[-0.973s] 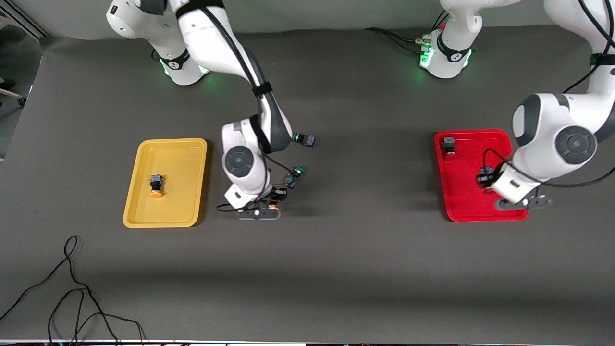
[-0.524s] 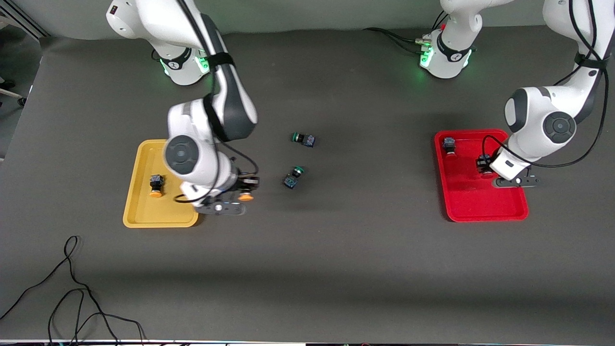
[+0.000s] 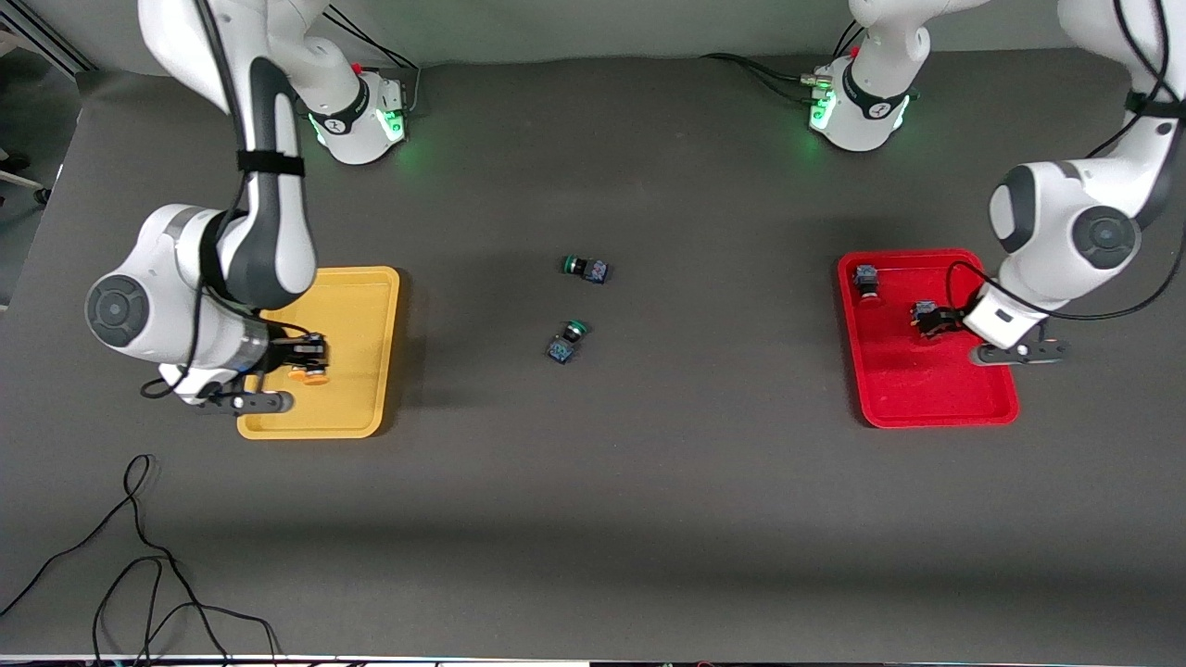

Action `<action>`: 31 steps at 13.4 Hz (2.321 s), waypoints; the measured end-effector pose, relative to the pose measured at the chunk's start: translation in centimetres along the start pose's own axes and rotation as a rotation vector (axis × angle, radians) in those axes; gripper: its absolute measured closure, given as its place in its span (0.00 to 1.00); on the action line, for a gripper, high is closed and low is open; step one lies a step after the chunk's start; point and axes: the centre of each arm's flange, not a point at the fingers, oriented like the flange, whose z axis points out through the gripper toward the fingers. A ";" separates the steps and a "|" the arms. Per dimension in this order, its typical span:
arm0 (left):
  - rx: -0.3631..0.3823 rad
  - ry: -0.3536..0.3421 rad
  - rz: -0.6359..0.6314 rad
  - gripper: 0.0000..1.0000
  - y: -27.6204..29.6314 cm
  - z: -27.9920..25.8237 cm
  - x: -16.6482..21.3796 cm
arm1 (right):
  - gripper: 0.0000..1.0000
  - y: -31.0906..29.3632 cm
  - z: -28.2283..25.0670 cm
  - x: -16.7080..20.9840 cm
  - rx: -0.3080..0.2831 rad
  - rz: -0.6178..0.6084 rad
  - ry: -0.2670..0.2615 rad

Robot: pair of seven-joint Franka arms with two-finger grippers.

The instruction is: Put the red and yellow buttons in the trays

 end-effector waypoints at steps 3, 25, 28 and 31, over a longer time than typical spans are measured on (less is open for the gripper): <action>0.029 -0.024 -0.001 0.00 -0.8 -11.4 3.4 | 0.60 0.0 5.8 -2.0 0.032 -0.008 0.012; -0.008 0.051 0.023 0.00 5.6 -31.5 -0.7 | 0.00 -2.3 -12.5 2.0 0.036 -0.018 -0.032; -0.008 0.043 0.026 0.00 5.8 -31.5 -0.8 | 0.00 -2.5 -14.3 1.2 -0.011 0.019 -0.060; -0.008 0.039 0.028 0.00 5.9 -31.3 -0.7 | 0.00 -1.2 -15.6 0.6 0.006 0.050 -0.085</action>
